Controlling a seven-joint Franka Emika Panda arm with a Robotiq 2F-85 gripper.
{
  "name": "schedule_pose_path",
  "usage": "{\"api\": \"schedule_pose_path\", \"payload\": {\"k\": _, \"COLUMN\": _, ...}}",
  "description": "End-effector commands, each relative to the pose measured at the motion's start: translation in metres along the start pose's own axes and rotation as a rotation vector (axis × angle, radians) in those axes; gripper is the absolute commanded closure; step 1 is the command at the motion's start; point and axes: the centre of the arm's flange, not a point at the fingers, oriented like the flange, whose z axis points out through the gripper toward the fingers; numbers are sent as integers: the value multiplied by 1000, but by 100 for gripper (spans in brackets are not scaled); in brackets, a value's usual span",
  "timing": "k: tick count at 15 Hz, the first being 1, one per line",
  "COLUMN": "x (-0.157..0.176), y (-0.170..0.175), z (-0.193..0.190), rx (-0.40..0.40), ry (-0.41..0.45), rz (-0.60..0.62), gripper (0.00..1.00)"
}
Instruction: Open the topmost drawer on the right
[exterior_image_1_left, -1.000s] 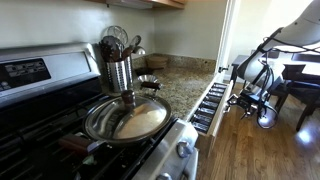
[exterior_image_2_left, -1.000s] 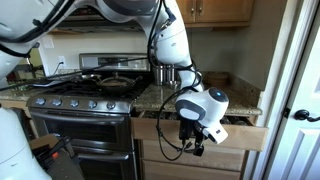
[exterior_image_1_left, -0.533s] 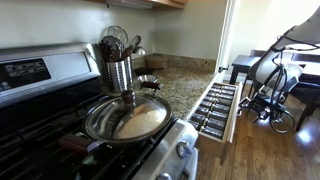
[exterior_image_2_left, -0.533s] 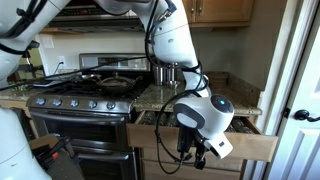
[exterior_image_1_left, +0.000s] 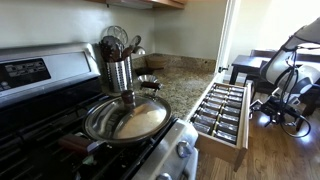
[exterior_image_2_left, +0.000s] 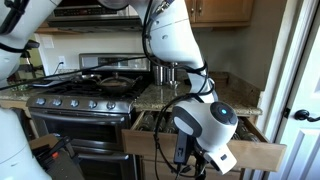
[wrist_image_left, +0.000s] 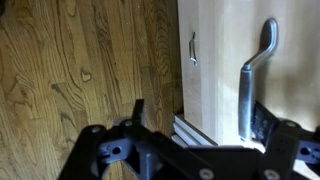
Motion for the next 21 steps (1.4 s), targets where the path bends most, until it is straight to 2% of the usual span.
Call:
{"api": "schedule_pose_path", "payload": {"k": 1, "x": -21, "y": 28, "z": -6, "rx": 3, "ry": 10, "rz": 11, "gripper": 0}}
{"api": "schedule_pose_path", "payload": {"k": 6, "x": -30, "y": 16, "z": -24, "rx": 63, "ry": 70, "rz": -77, "gripper": 0}}
{"api": "schedule_pose_path", "payload": {"k": 12, "x": -43, "y": 6, "z": -39, "rx": 112, "ry": 102, "rz": -145, "gripper": 0}}
{"api": "schedule_pose_path", "payload": {"k": 18, "x": -59, "y": -4, "z": -77, "rx": 104, "ry": 43, "rz": -153, "gripper": 0}}
{"api": "schedule_pose_path", "payload": {"k": 21, "x": -58, "y": -20, "z": -103, "rx": 103, "ry": 6, "rz": -153, "gripper": 0}}
